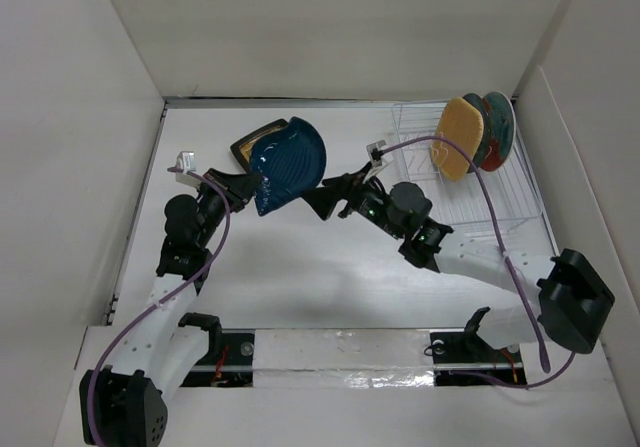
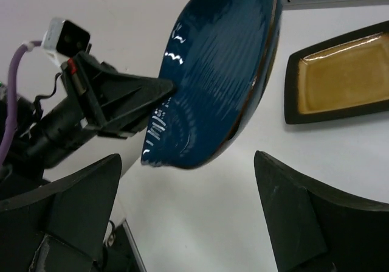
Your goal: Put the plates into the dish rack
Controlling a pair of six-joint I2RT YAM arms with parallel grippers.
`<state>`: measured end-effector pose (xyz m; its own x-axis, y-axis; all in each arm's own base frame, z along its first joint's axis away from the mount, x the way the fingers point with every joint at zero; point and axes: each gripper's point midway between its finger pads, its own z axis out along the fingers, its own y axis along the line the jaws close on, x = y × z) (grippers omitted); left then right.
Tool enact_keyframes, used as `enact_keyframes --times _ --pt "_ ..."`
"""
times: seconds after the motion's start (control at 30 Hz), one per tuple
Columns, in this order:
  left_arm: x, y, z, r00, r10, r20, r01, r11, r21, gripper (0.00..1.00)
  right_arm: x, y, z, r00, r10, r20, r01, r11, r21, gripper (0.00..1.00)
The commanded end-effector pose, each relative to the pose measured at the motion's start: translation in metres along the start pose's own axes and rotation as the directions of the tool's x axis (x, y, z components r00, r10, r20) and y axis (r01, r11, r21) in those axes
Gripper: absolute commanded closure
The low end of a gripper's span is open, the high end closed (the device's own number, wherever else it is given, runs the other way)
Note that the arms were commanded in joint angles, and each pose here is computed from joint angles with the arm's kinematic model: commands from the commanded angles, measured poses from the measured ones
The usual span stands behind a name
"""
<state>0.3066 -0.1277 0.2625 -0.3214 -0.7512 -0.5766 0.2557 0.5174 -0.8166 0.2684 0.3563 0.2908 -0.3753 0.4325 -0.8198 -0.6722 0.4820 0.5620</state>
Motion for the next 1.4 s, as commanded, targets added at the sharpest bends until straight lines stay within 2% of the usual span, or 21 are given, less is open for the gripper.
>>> enact_keyframes --times 0.0,0.17,0.27,0.3,0.47,0.5,0.53,0.6,0.67,0.7,0.83,0.9,0.97,1.0,1.07,1.1,1.17,1.2,1.23,1.3,1.37 --pt "-0.039 -0.070 -0.012 0.990 0.031 0.139 -0.063 0.971 0.229 1.00 -0.017 -0.003 0.018 0.997 0.027 0.071 -0.030 0.999 0.034 0.05" --pt "-0.026 -0.062 -0.010 0.995 0.003 0.096 -0.026 0.970 0.240 1.00 -0.004 -0.021 0.047 0.998 0.031 0.057 -0.035 0.997 0.073 0.09" --pt "-0.018 -0.057 -0.011 0.997 -0.013 0.072 -0.005 0.969 0.247 1.00 -0.010 -0.024 0.060 0.994 0.055 0.089 -0.061 0.996 0.069 0.22" --pt "-0.016 -0.056 -0.011 0.998 -0.019 0.067 0.002 0.968 0.251 1.00 -0.015 -0.022 0.062 0.992 0.057 0.114 -0.064 0.996 0.059 0.35" --pt "0.005 -0.041 -0.012 0.999 -0.051 0.016 0.046 0.974 0.221 1.00 -0.032 -0.022 0.070 0.983 0.052 0.177 -0.067 0.995 0.079 0.82" --pt "0.011 -0.040 -0.012 0.999 -0.054 0.000 0.053 0.974 0.221 1.00 -0.033 -0.024 0.071 0.983 0.043 0.180 -0.059 0.994 0.087 0.94" --pt "0.014 -0.037 -0.012 0.998 -0.057 -0.011 0.058 0.975 0.216 1.00 -0.037 -0.026 0.070 0.980 0.036 0.195 -0.056 0.993 0.101 0.98" --pt "0.020 -0.032 -0.013 0.998 -0.061 -0.030 0.066 0.976 0.209 1.00 -0.039 -0.027 0.069 0.979 0.019 0.201 -0.042 0.993 0.110 1.00" --pt "0.024 -0.034 -0.013 0.998 -0.040 -0.057 0.051 0.974 0.221 0.75 -0.049 -0.032 0.066 0.976 -0.006 0.217 -0.026 0.989 0.143 1.00" --pt "0.029 -0.034 -0.013 0.997 -0.018 -0.074 0.033 0.975 0.218 0.57 -0.049 -0.040 0.064 0.979 -0.040 0.198 0.004 0.984 0.177 1.00" --pt "0.028 -0.041 -0.012 0.993 0.072 -0.092 -0.051 0.975 0.215 0.37 -0.082 -0.063 0.045 0.975 -0.118 0.190 0.063 0.960 0.271 1.00" --pt "0.025 -0.052 -0.012 0.988 0.111 -0.105 -0.086 0.971 0.221 0.35 -0.097 -0.073 0.030 0.977 -0.154 0.147 0.101 0.942 0.321 1.00" --pt "0.020 -0.064 -0.013 0.979 0.179 -0.098 -0.151 0.958 0.245 0.34 -0.129 -0.084 0.017 0.964 -0.224 0.142 0.156 0.913 0.377 1.00" --pt "0.021 -0.062 -0.014 0.975 0.191 -0.109 -0.162 0.959 0.232 0.34 -0.137 -0.090 0.004 0.959 -0.267 0.098 0.204 0.886 0.415 1.00" --pt "0.018 -0.068 -0.015 0.965 0.243 -0.097 -0.214 0.947 0.241 0.34 -0.176 -0.099 -0.015 0.937 -0.332 0.106 0.237 0.831 0.503 1.00" --pt "0.024 -0.070 -0.017 0.960 0.257 -0.115 -0.223 0.943 0.247 0.34 -0.177 -0.111 -0.028 0.931 -0.365 0.025 0.290 0.778 0.558 1.00" --pt "0.028 -0.075 -0.019 0.947 0.294 -0.126 -0.254 0.931 0.263 0.35 -0.217 -0.129 -0.053 0.911 -0.411 0.007 0.303 0.683 0.665 1.00" --pt "0.038 -0.074 -0.021 0.930 0.331 -0.158 -0.282 0.920 0.272 0.35 -0.226 -0.137 -0.062 0.907 -0.422 -0.018 0.314 0.646 0.695 1.00" --pt "0.043 -0.075 -0.023 0.920 0.352 -0.172 -0.297 0.913 0.281 0.36 -0.223 -0.154 -0.073 0.905 -0.414 -0.095 0.348 0.594 0.725 1.00" --pt "0.050 -0.075 -0.026 0.889 0.415 -0.192 -0.354 0.891 0.285 0.36 -0.247 -0.167 -0.091 0.898 -0.424 -0.119 0.353 0.532 0.770 1.00" --pt "0.058 -0.077 -0.028 0.867 0.455 -0.202 -0.391 0.874 0.289 0.37 -0.252 -0.181 -0.103 0.889 -0.424 -0.174 0.377 0.461 0.804 1.00"
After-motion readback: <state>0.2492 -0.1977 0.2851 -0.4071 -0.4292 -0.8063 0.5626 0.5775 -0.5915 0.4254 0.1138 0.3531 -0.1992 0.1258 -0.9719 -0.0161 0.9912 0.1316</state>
